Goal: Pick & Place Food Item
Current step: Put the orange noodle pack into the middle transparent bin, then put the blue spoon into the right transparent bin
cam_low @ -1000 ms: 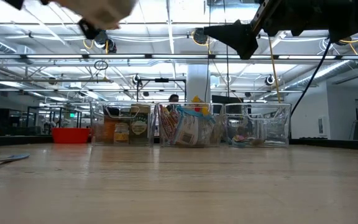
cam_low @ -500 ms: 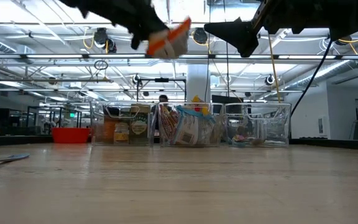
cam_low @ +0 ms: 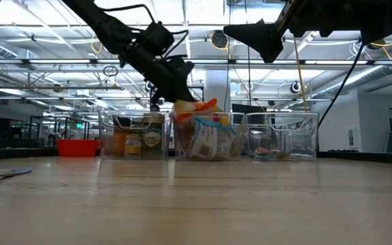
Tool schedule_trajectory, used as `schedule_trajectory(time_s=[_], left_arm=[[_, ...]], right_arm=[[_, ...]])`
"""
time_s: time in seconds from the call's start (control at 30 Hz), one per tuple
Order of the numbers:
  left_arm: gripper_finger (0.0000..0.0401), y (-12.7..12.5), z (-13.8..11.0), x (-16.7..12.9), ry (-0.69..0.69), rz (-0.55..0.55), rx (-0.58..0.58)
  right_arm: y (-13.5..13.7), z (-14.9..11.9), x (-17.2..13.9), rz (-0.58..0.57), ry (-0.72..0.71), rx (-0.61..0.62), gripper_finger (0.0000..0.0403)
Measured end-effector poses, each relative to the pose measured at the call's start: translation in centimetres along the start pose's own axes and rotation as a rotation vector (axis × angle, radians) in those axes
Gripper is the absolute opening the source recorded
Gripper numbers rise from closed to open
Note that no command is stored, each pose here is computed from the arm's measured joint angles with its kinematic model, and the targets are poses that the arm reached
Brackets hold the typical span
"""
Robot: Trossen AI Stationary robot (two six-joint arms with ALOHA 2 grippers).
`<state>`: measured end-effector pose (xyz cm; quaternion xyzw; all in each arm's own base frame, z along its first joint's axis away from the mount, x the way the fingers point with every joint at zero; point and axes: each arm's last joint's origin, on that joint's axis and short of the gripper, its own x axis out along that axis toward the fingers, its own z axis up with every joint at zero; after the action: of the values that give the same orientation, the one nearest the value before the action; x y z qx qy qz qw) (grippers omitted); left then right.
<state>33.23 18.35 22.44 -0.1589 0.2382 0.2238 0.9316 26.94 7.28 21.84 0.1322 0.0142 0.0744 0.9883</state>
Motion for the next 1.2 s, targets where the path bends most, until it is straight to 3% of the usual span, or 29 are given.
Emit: schedule_trajectory(time_s=[0.27,0.6,0.77,0.93,1.07,1.2], left_arm=[[0.0068,-1.1,-0.1,0.6,-0.031,-0.031,0.079],[0.0248,-2.0,0.6,-0.7,-0.047,-0.045,0.125],[0.0298,-3.1,2.6,-6.0,-0.063,-0.082,0.186],[0.0311,-5.6,3.3,-13.7,-0.057,-0.152,0.255],[0.0312,-9.1,1.6,-18.9,0.025,-0.395,0.321],[0.0312,-13.0,-1.9,-22.1,0.212,-0.611,0.452]], right_arm=[[0.0,-0.1,0.0,-0.003,0.008,-0.004,0.0375],[0.0,-0.1,0.0,-0.002,0.008,-0.001,0.0375],[0.0,-0.1,0.0,-0.004,0.014,-0.001,0.0375],[0.0,-0.2,0.0,-0.005,0.017,-0.001,0.0375],[0.0,-0.2,0.0,-0.006,0.017,-0.001,0.0375],[0.0,-0.2,0.0,-0.006,0.016,-0.002,0.0375]])
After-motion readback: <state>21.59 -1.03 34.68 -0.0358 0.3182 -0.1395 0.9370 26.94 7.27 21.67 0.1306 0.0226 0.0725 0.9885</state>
